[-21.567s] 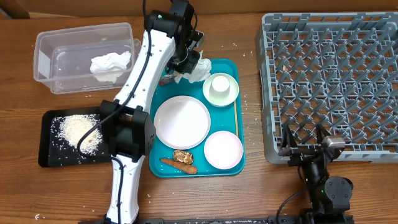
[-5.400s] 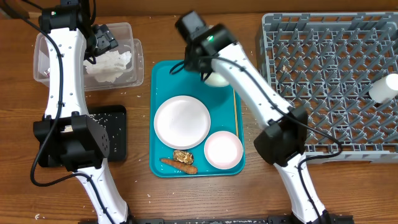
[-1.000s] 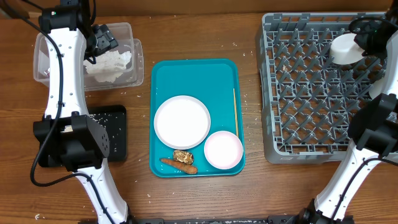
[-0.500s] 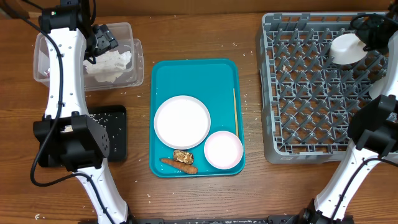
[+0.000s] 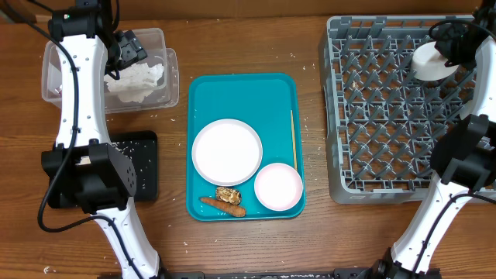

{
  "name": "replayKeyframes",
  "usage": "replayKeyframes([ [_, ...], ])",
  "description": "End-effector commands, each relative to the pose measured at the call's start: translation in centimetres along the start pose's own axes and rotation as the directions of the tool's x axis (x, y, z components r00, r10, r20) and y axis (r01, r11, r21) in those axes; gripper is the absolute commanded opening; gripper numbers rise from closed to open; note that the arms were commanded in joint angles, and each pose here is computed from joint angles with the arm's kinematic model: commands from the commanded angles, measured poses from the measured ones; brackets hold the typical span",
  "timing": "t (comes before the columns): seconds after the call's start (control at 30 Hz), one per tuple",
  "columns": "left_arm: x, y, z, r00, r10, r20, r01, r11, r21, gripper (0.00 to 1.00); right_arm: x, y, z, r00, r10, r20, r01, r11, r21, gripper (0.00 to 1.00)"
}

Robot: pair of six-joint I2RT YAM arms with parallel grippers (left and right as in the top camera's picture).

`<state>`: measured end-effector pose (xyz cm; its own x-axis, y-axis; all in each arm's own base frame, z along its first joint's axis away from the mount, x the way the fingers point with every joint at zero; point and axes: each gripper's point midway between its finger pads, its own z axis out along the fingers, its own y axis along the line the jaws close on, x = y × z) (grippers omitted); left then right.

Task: Sort waste into correct bins and load items into the dishwasher
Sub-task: 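Adjust the bowl upright in the rack with the right gripper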

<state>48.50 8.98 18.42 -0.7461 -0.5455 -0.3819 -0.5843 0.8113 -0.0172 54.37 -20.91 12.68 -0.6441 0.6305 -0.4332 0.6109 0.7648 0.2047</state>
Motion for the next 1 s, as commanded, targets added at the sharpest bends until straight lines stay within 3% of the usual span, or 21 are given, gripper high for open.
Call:
replayKeyframes([
  [0.0,0.3,-0.1,0.7,1.0,-0.004,-0.007,0.004,1.0,-0.02,1.0,-0.1,-1.5,0.2,1.0,-0.001,0.011,0.0,0.997,0.08,0.04],
  [0.4,0.3,-0.1,0.7,1.0,-0.004,-0.007,0.004,1.0,-0.02,1.0,-2.9,-2.8,-5.6,0.992,-0.007,0.128,-0.018,0.982,0.189,0.04],
  [0.63,0.3,-0.1,0.7,1.0,-0.004,-0.007,0.004,1.0,-0.02,1.0,-2.7,-2.7,-7.6,0.993,-0.006,0.116,-0.017,0.982,0.188,0.04],
  [0.83,0.3,-0.1,0.7,1.0,-0.004,-0.007,0.004,1.0,-0.02,1.0,-1.2,2.0,-10.4,0.998,-0.026,0.064,0.026,1.0,0.001,0.04],
  [0.97,0.3,-0.1,0.7,1.0,-0.004,-0.007,0.004,1.0,-0.02,1.0,1.6,8.2,-14.2,0.992,-0.126,0.009,0.124,0.962,-0.244,0.11],
])
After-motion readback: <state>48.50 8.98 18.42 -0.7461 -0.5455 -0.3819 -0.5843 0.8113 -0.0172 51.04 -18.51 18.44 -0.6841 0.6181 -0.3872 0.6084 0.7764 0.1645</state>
